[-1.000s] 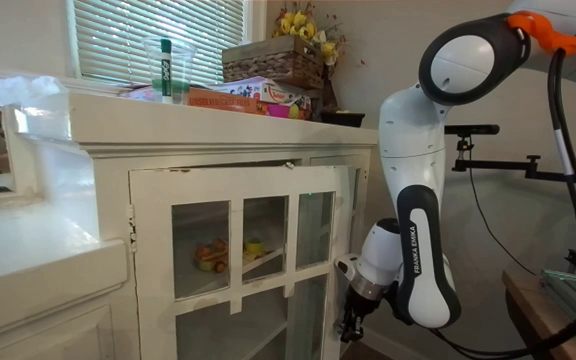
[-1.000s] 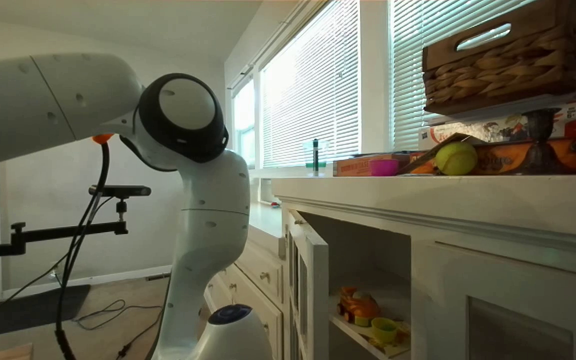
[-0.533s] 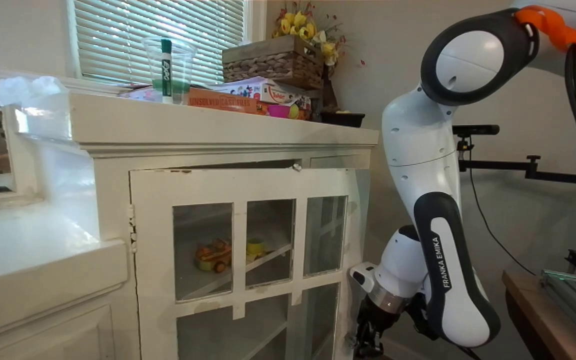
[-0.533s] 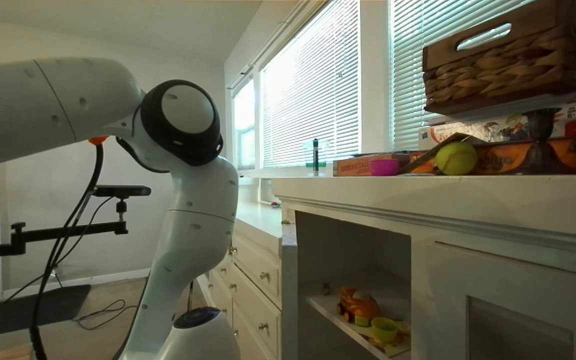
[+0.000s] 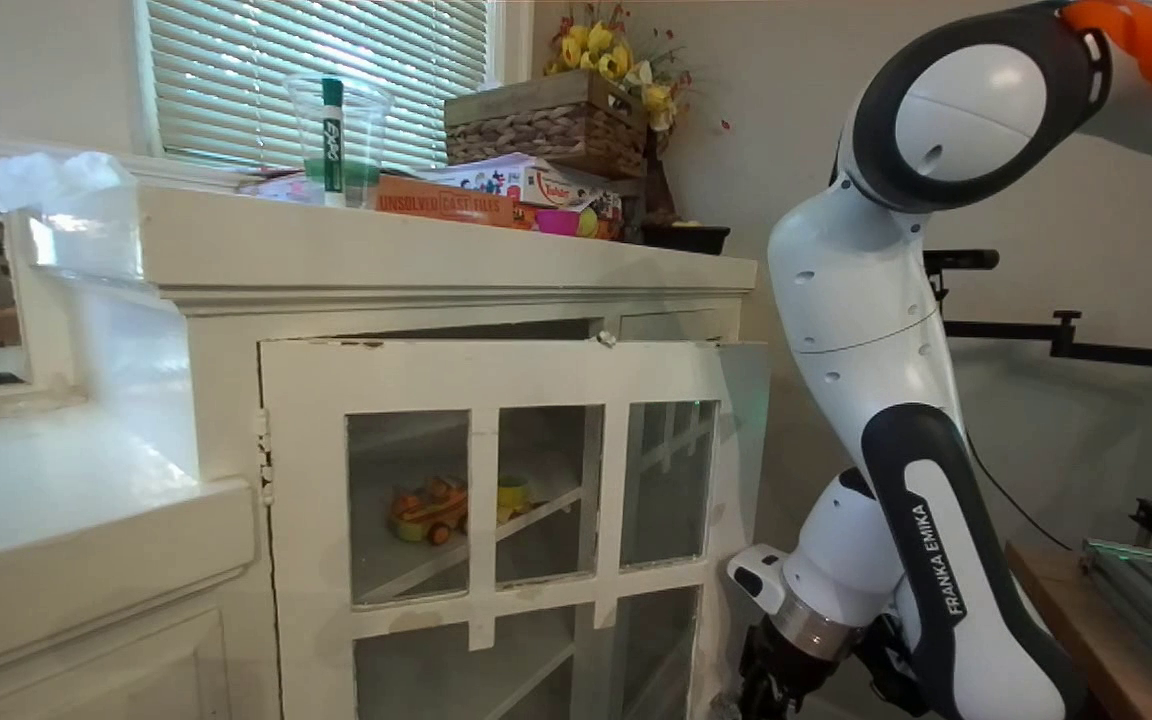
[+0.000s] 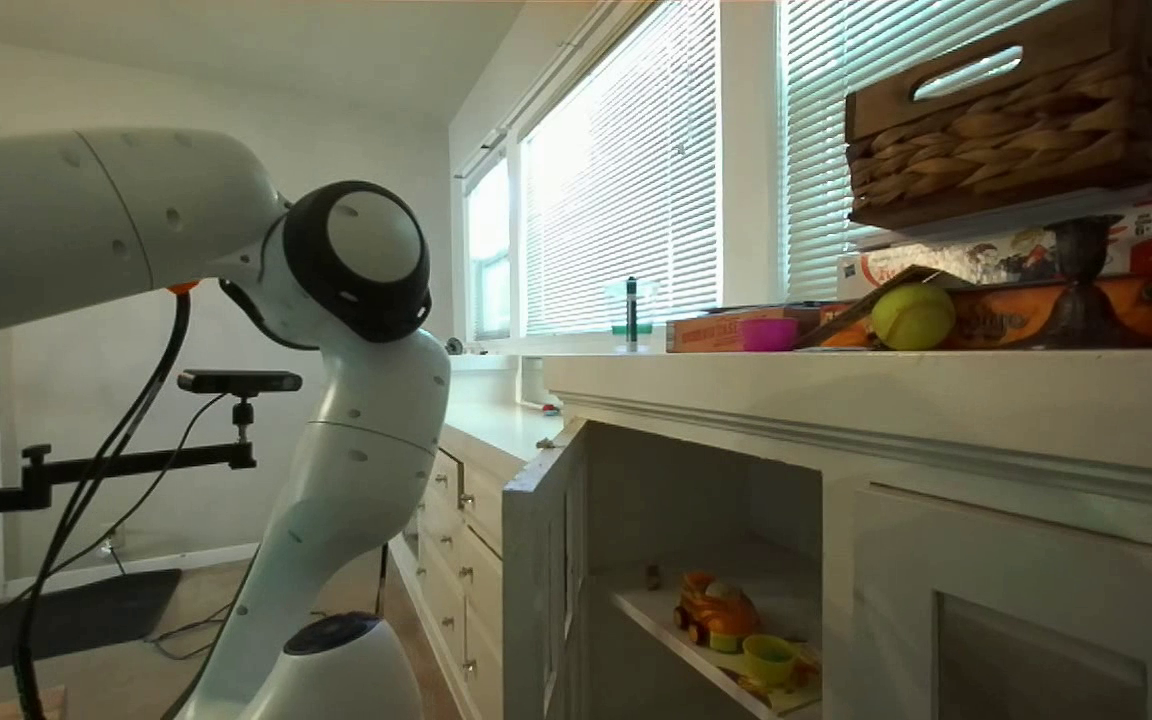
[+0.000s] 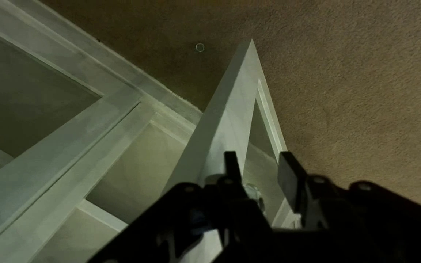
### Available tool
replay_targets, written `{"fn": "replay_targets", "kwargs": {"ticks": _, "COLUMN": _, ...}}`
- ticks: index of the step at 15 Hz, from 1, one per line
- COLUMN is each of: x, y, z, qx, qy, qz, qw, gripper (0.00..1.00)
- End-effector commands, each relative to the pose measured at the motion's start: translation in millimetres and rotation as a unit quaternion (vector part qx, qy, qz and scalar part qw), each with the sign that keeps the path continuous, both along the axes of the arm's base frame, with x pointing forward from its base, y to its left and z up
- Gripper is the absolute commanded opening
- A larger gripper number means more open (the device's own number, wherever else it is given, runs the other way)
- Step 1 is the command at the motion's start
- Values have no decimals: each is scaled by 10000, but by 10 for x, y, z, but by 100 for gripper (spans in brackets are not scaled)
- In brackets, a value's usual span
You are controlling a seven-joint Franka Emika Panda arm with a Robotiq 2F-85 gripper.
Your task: Open the left door of the cabinet on the right.
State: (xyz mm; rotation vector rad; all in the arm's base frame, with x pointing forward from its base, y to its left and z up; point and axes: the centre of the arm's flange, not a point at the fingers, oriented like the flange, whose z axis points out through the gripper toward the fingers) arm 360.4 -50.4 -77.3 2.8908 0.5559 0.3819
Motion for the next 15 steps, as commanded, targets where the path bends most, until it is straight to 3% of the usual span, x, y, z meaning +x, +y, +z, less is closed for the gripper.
{"fn": "replay_targets", "kwargs": {"ticks": 1, "x": 236, "y": 736, "z": 86, "qx": 336, "qy": -126, "qz": 665, "qw": 9971, "gripper": 8}}
{"fn": "replay_targets", "kwargs": {"ticks": 9, "x": 12, "y": 1215, "z": 102, "qx": 356, "qy": 155, "qz": 1041, "qw": 9938, "gripper": 8}}
{"fn": "replay_targets", "kwargs": {"ticks": 13, "x": 323, "y": 2000, "z": 232, "qx": 926, "qy": -248, "qz": 1841, "qw": 9782, "gripper": 8}}
{"fn": "replay_targets", "kwargs": {"ticks": 14, "x": 382, "y": 2122, "z": 272, "qx": 1005, "qy": -300, "qz": 1952, "qw": 9751, "gripper": 25}}
{"fn": "replay_targets", "kwargs": {"ticks": 15, "x": 436, "y": 2215, "z": 307, "qx": 1079, "qy": -341, "qz": 2054, "qw": 9721, "gripper": 56}}
